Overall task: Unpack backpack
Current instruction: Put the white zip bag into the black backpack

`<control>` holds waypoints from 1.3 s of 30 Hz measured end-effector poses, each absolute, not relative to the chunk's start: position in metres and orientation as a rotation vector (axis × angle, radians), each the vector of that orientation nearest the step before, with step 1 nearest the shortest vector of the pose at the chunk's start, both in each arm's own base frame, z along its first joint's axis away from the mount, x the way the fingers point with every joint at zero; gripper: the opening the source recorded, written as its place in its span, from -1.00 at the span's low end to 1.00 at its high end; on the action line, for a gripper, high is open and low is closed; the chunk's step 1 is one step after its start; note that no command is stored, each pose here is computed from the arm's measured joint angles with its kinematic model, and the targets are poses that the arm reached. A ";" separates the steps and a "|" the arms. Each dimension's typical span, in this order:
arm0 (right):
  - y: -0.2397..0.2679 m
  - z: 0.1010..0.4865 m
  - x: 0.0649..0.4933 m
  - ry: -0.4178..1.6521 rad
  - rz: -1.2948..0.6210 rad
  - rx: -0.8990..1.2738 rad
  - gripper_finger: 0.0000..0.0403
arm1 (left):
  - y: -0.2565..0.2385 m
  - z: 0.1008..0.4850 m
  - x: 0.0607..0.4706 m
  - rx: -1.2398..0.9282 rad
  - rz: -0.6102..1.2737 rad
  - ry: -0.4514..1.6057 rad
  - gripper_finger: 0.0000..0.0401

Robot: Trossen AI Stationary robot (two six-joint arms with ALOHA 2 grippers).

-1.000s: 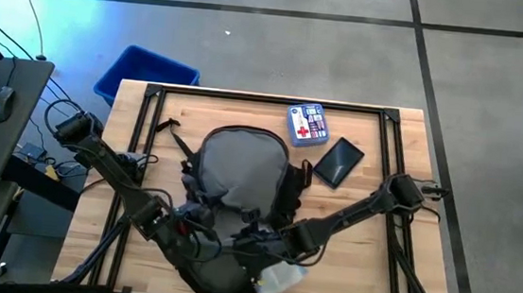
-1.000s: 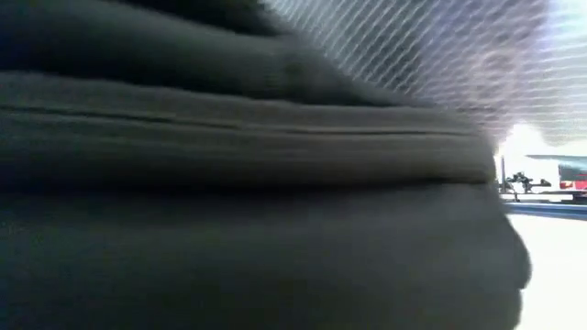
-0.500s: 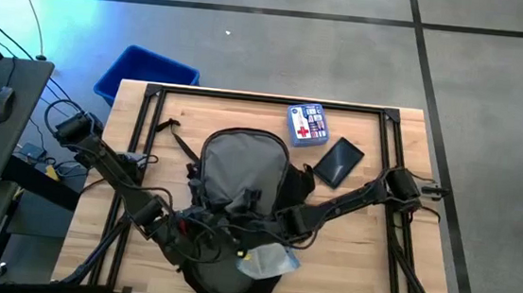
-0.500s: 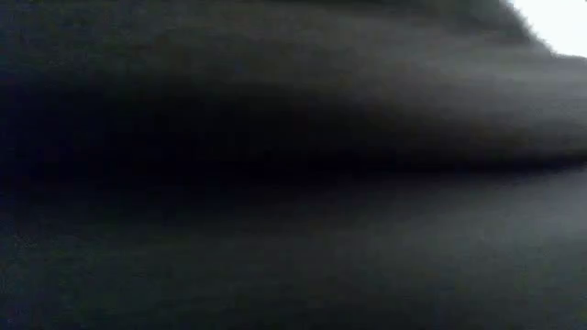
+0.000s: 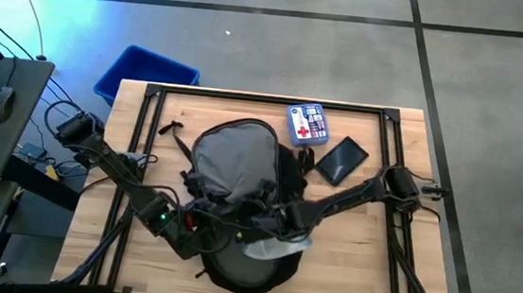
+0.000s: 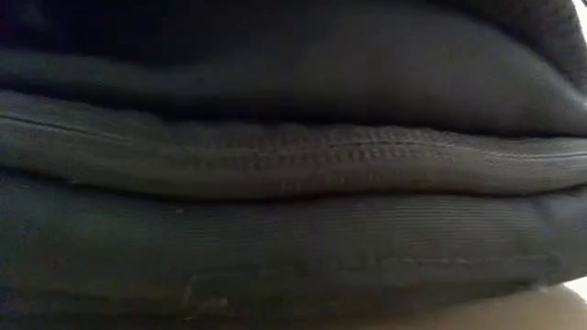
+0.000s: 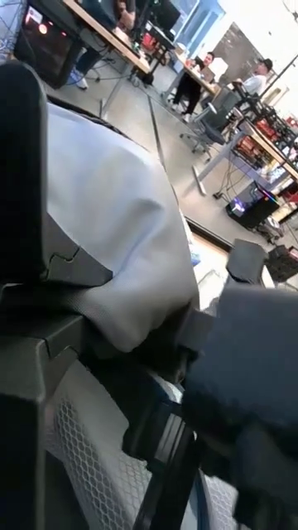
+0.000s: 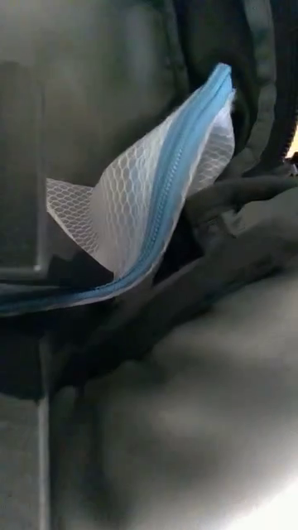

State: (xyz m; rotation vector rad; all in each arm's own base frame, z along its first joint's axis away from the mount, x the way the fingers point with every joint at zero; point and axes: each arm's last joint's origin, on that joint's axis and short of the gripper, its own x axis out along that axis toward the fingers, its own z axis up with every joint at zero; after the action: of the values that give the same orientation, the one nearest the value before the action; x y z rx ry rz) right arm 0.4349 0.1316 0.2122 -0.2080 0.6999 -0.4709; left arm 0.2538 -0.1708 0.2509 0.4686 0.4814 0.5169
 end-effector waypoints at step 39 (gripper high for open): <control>0.253 0.280 0.392 0.301 0.091 -0.519 0.29 | -0.171 0.247 0.249 0.432 0.502 0.514 -1.00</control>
State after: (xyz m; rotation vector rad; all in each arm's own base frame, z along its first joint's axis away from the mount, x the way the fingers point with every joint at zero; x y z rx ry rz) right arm 0.3919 0.2532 0.2805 -0.5194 0.3014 0.0909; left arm 0.2492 -0.1708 0.2467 0.4318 0.5142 0.5020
